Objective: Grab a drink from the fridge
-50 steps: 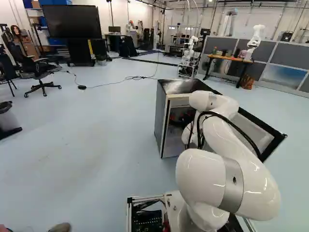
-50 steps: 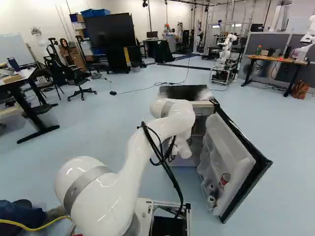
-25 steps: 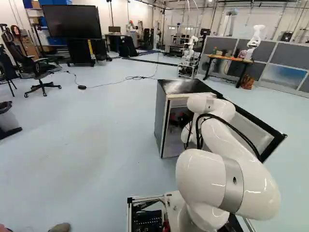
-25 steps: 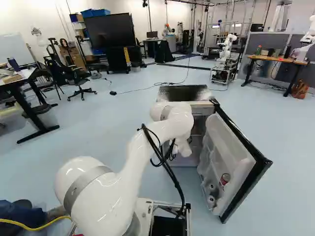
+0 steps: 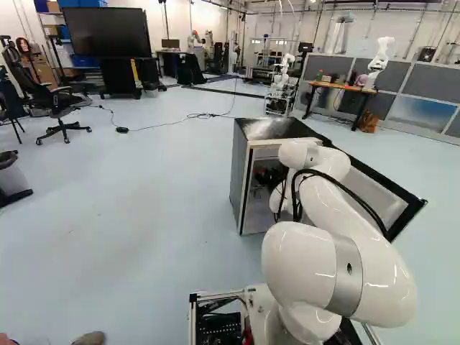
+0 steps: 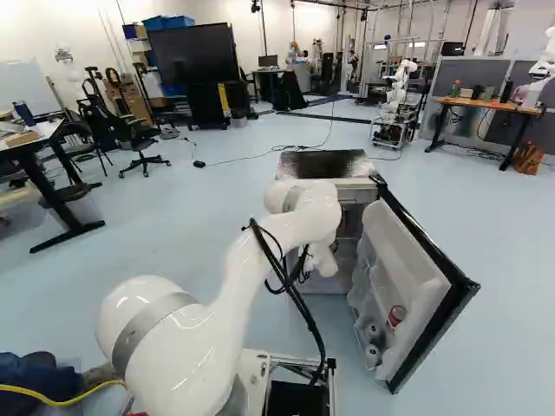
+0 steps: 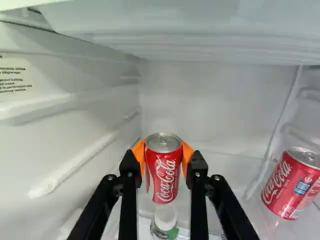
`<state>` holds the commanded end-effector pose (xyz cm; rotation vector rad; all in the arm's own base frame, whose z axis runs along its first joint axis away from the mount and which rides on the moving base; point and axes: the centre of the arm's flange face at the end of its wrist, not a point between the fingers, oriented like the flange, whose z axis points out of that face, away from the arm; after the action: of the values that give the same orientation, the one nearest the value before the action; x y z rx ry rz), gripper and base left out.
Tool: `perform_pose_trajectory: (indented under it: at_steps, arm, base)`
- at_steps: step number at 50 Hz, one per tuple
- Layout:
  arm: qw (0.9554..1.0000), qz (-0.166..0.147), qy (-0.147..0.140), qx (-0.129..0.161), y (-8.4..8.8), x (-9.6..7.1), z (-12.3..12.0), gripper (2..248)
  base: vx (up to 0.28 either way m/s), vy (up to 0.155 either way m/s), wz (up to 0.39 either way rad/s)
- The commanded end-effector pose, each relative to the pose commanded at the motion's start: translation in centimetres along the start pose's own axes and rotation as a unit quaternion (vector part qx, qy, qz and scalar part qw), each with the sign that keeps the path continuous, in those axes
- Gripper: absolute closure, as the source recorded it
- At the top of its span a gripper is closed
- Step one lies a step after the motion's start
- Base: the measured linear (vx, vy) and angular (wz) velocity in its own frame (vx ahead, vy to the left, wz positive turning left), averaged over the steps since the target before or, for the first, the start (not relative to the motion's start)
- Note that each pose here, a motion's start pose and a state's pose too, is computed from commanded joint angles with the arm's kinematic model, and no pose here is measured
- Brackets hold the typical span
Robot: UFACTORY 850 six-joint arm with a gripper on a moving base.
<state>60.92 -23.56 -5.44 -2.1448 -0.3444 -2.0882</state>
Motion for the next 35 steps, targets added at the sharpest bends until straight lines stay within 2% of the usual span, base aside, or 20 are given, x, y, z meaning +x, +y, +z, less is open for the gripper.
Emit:
perform_pose_trajectory:
  at_steps: [21,35]
  arm:
    - [1.0,0.0,0.0,0.0,0.2,2.4,-0.1,158]
    - [0.9997,0.016,-0.019,-0.001,-1.0,3.3,-2.0,158]
  base:
    - [0.0,0.0,0.0]
    - [0.0,0.0,0.0]
